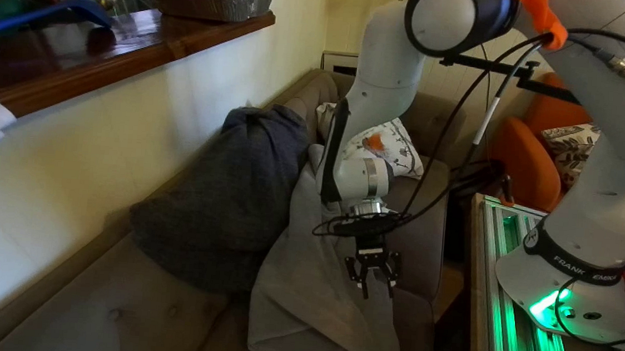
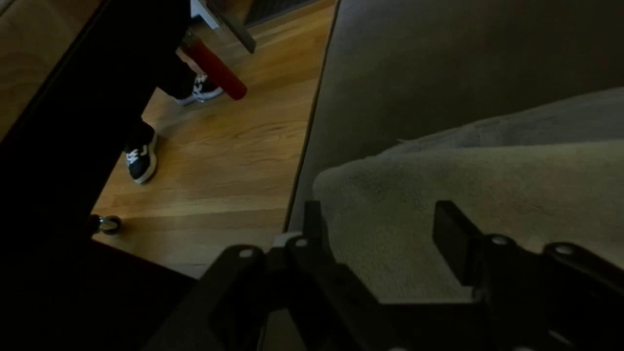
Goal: Fold the grey towel from top to bottom.
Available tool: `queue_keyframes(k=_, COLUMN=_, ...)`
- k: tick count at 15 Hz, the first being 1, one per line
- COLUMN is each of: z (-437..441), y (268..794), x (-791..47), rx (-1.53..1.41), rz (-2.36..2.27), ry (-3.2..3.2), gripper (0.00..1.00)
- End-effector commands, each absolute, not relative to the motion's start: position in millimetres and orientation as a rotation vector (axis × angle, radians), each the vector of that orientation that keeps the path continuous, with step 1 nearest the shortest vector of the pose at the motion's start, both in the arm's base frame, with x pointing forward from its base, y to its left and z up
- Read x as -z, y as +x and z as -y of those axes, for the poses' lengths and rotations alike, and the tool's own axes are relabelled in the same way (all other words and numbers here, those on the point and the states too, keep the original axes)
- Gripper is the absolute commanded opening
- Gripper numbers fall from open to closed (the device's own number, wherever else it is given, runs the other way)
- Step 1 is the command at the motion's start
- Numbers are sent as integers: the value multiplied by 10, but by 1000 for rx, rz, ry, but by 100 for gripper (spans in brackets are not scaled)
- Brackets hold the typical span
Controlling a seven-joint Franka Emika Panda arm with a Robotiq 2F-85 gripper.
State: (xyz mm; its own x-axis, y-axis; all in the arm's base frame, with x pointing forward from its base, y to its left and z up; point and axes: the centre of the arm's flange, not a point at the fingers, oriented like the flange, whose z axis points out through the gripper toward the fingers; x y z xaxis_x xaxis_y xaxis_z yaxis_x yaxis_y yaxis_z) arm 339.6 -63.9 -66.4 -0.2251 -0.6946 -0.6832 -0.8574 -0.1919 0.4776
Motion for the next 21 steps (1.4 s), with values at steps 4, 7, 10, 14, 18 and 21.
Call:
queue_keyframes(k=4, z=1221, y=3842, x=-220, rx=-908, rz=-2138, ry=-1928, gripper=100)
queue_keyframes(k=7, z=1361, y=3975, x=-162, rx=-851, rz=-2136, ry=-1919, gripper=100)
queue_keyframes(k=10, z=1395, y=4120, x=-303, rx=-758, rz=-2169, ry=-1926, gripper=100)
queue_keyframes(k=14, z=1748, y=4250, x=-225, rx=-608, rz=-2285, ry=-1898, gripper=100)
queue_keyframes(k=18, z=2714, y=4621, x=-437, rx=-198, rz=-2389, ry=-1950, gripper=100)
queue_keyframes(k=21, z=3280, y=4930, x=-657, rx=101, rz=-2412, ry=-1979, gripper=100)
